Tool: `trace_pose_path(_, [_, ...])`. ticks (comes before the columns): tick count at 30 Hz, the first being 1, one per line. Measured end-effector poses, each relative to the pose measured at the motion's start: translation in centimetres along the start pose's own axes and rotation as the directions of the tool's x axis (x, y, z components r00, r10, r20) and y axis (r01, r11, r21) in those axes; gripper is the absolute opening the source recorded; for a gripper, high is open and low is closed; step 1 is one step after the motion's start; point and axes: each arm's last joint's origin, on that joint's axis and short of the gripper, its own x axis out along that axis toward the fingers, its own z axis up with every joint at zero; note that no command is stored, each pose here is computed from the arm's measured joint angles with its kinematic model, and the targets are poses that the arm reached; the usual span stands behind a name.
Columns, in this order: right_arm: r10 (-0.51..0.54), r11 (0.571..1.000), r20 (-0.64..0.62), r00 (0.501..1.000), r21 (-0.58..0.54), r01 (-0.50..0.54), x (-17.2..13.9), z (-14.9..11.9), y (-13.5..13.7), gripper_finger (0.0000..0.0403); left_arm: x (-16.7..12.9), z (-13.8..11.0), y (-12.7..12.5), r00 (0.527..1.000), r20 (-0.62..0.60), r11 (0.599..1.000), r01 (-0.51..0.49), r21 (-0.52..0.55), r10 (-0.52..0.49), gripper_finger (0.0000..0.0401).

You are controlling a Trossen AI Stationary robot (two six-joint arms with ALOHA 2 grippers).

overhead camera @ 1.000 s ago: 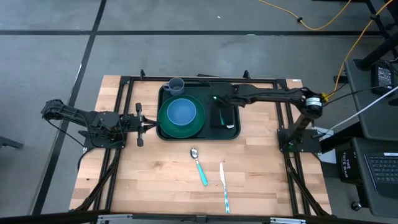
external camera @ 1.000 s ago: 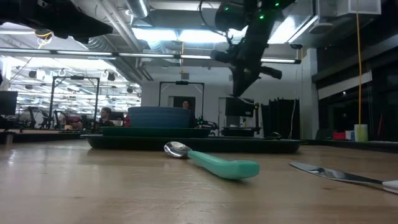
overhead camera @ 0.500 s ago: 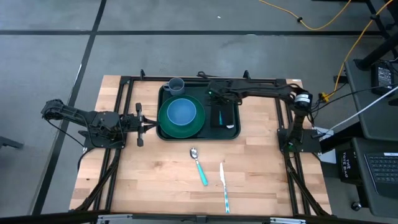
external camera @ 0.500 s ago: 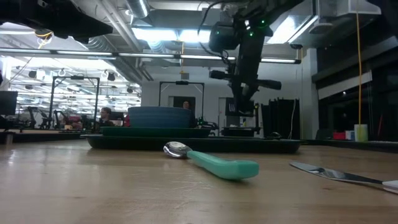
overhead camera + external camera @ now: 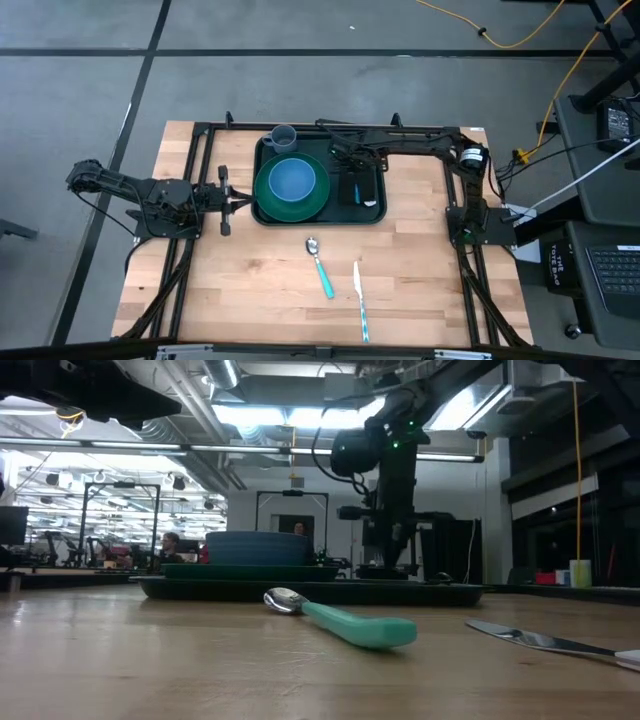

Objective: Set up tray
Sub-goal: Put the blue fork in the center of the black napkin

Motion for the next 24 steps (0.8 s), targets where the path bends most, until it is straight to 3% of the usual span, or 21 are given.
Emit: trace_pose_path(24, [-0.043,0.999,0.026,0.999,0.028,0.042,0.68,1.06,-0.65,0.0016,0.0,-0.01,0.0,1.0,-0.001,1.0,0.0,-0.002,0.0,0.0003])
